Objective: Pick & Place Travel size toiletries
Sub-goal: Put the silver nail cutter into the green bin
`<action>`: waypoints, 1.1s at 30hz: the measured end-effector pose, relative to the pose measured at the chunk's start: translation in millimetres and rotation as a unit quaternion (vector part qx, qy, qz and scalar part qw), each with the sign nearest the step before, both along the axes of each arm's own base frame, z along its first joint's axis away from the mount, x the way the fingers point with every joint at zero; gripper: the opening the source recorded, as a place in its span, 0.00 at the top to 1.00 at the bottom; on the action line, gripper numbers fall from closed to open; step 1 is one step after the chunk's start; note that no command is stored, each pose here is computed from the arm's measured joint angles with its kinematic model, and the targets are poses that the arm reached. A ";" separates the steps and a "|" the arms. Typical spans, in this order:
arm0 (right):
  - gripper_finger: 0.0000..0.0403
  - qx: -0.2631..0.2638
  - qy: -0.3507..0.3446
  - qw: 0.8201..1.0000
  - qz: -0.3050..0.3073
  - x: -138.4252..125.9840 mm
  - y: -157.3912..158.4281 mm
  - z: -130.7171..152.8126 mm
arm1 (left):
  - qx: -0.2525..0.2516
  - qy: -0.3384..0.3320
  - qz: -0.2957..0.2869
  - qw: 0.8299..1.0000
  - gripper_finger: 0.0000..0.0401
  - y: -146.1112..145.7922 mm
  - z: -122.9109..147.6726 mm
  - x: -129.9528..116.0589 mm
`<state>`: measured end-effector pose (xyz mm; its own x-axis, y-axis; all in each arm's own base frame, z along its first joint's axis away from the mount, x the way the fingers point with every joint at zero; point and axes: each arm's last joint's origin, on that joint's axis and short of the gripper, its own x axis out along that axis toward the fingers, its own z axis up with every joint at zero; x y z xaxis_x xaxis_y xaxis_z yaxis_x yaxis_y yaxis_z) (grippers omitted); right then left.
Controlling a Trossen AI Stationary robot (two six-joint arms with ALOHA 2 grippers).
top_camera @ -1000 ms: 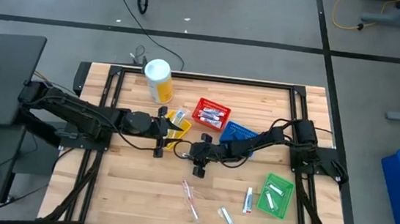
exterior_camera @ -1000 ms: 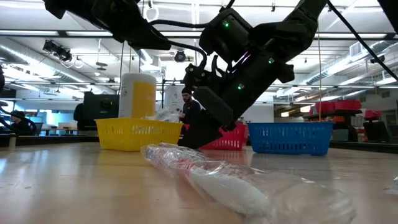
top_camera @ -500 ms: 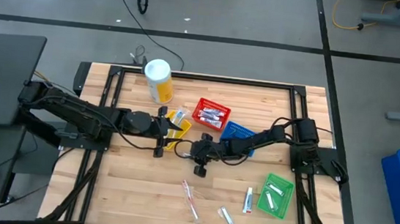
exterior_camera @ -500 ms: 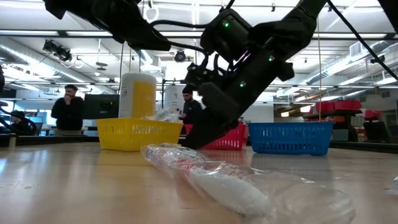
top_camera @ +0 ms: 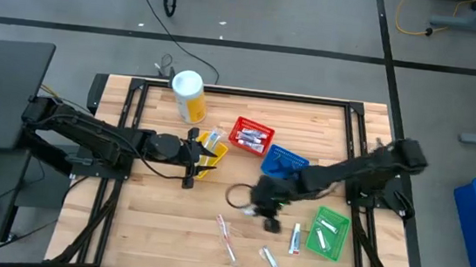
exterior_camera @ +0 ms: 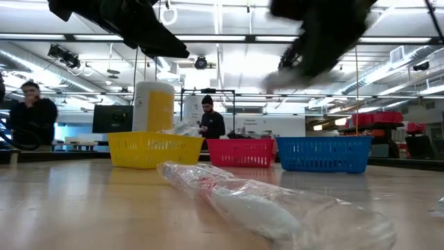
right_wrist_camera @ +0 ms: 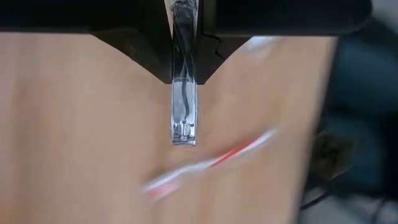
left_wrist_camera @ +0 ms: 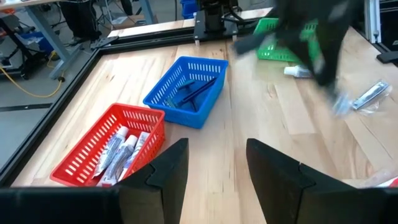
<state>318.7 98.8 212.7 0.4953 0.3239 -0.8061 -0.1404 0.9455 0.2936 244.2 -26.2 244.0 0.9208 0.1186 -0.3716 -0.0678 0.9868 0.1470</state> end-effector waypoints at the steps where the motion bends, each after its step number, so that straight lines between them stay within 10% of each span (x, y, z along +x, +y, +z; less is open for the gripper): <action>1: 0.87 0.008 0.006 1.000 0.017 -9.3 5.2 8.5 | 0.000 0.000 0.000 1.000 0.57 0.0 0.1 0.0; 15: 0.87 -0.029 0.223 0.972 0.075 -136.4 61.3 34.6 | -0.026 -0.016 0.011 0.999 0.57 0.0 2.3 0.9; 33: 0.82 -0.059 0.310 0.949 0.001 -176.2 66.8 -22.4 | -0.039 -0.020 0.018 0.999 0.57 0.0 2.8 1.1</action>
<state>142.5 165.6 190.3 -0.0871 0.2135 -0.9731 0.0231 0.9769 0.2123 245.3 -26.1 246.8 0.9309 0.1238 -0.3436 -0.1073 0.9920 0.0668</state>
